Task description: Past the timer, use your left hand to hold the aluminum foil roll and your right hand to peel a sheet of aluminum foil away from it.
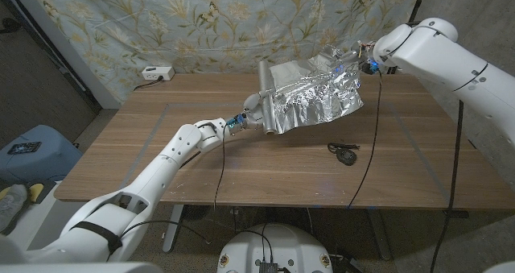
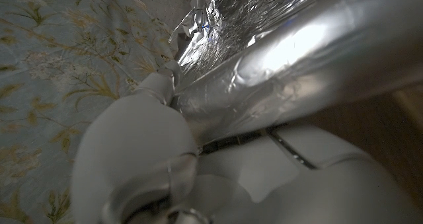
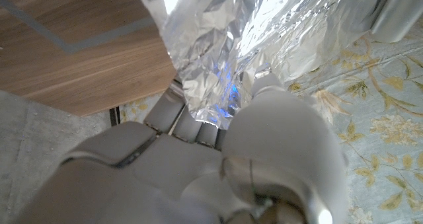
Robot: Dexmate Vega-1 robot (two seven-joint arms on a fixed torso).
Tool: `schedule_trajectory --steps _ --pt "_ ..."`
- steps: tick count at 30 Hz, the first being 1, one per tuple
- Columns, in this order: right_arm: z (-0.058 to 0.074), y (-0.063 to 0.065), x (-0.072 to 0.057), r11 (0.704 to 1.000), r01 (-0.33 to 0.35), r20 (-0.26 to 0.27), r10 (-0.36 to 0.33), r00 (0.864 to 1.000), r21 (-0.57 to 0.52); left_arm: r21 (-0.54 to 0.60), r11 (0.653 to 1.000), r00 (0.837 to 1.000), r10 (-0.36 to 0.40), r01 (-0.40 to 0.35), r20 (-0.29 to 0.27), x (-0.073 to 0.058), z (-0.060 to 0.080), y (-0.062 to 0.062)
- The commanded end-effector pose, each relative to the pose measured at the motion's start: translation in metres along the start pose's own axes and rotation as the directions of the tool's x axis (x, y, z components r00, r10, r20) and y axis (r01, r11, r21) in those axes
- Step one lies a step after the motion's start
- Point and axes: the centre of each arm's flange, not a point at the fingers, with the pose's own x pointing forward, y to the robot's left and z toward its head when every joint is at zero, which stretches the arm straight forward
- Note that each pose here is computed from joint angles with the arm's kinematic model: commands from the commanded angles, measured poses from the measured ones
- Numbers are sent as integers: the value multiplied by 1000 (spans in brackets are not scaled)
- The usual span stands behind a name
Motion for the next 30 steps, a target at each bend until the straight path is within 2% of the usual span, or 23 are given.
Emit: schedule_trajectory --steps 1,18,30 --pt "-3 -1 -4 998 -52 -6 52 999 19 -1 1000 1000 -1 1 -24 -1 -4 2" --pt "-12 -11 -1 996 -74 -15 75 997 41 2 1000 1000 -9 9 -22 -10 -5 6" --pt "-16 -16 2 996 -74 -27 76 997 45 -7 999 999 -35 35 -3 -8 -2 5"
